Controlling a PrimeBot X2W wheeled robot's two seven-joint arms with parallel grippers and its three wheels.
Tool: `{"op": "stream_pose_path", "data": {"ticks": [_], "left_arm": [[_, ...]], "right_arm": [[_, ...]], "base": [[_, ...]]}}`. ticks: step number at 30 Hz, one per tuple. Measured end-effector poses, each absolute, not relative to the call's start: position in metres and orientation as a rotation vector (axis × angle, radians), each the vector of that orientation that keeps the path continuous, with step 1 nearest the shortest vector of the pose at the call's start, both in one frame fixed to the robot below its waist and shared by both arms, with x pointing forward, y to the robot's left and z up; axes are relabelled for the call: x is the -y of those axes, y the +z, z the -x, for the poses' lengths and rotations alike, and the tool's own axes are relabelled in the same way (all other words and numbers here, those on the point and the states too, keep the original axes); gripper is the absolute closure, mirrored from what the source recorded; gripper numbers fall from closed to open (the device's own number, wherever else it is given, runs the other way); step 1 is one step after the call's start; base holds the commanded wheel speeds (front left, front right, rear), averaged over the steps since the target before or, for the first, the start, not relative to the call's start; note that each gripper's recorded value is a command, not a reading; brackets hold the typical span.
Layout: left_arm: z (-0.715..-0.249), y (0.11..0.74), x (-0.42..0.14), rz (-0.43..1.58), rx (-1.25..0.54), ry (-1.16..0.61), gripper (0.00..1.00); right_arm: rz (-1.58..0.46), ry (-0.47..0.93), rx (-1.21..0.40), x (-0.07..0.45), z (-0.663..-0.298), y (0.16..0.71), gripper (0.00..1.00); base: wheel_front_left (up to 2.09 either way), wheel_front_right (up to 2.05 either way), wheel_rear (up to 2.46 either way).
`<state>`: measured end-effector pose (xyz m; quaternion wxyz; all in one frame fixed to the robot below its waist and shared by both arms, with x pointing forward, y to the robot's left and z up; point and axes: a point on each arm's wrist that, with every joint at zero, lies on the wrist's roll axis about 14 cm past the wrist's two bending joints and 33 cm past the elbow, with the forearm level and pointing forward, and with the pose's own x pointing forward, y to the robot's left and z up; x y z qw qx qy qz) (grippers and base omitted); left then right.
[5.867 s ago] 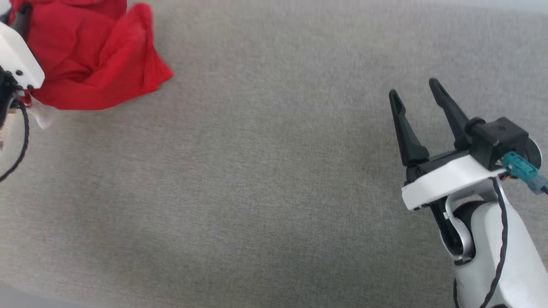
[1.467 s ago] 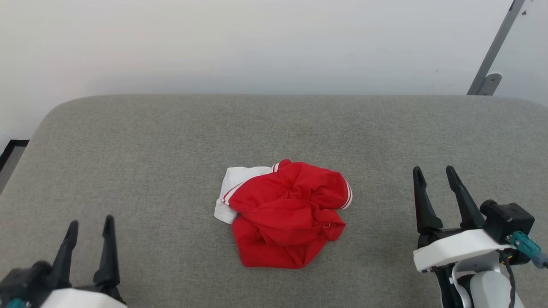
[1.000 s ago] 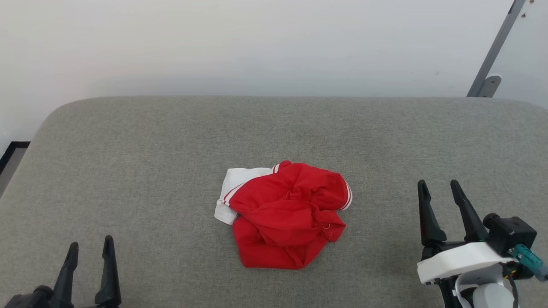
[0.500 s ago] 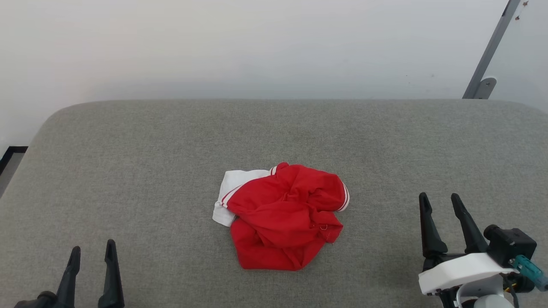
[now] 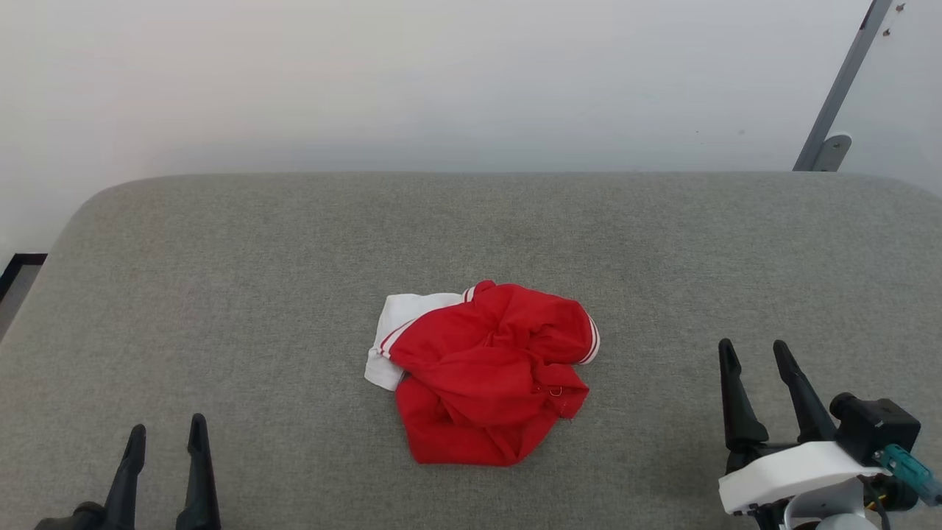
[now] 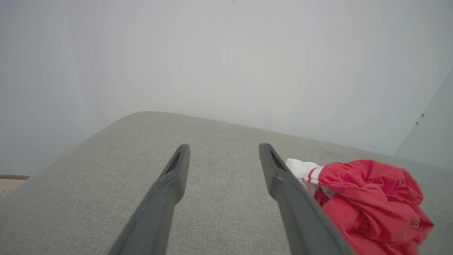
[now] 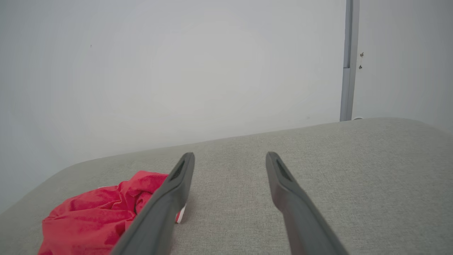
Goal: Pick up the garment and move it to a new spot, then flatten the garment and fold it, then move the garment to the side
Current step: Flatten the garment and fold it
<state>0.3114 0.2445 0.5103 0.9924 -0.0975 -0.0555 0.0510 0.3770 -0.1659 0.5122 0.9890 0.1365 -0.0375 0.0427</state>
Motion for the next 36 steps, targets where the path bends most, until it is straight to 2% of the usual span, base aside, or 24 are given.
{"op": "stream_pose_path", "data": {"ticks": [8, 18, 25, 36], "left_arm": [[-0.321, 0.504, -0.235, 0.178, 0.073, 0.038, 0.00], [-0.392, 0.531, -0.200, 0.119, -0.034, -0.225, 0.00], [-0.448, 0.533, -0.175, 0.053, -0.224, -0.389, 0.00], [-0.499, 0.465, -0.150, -0.055, -0.670, -0.494, 0.00]], "right_arm": [[-0.274, 0.104, 0.064, 0.160, -0.378, 0.511, 0.00], [-0.265, 0.142, 0.054, 0.148, -0.397, 0.512, 0.00], [-0.257, 0.144, 0.056, 0.148, -0.415, 0.510, 0.00], [-0.271, 0.063, 0.036, 0.174, -0.428, 0.491, 0.00]], "base": [[0.00, 0.00, 0.00], [0.00, 0.00, 0.00], [0.00, 0.00, 0.00], [0.00, 0.00, 0.00]]}}
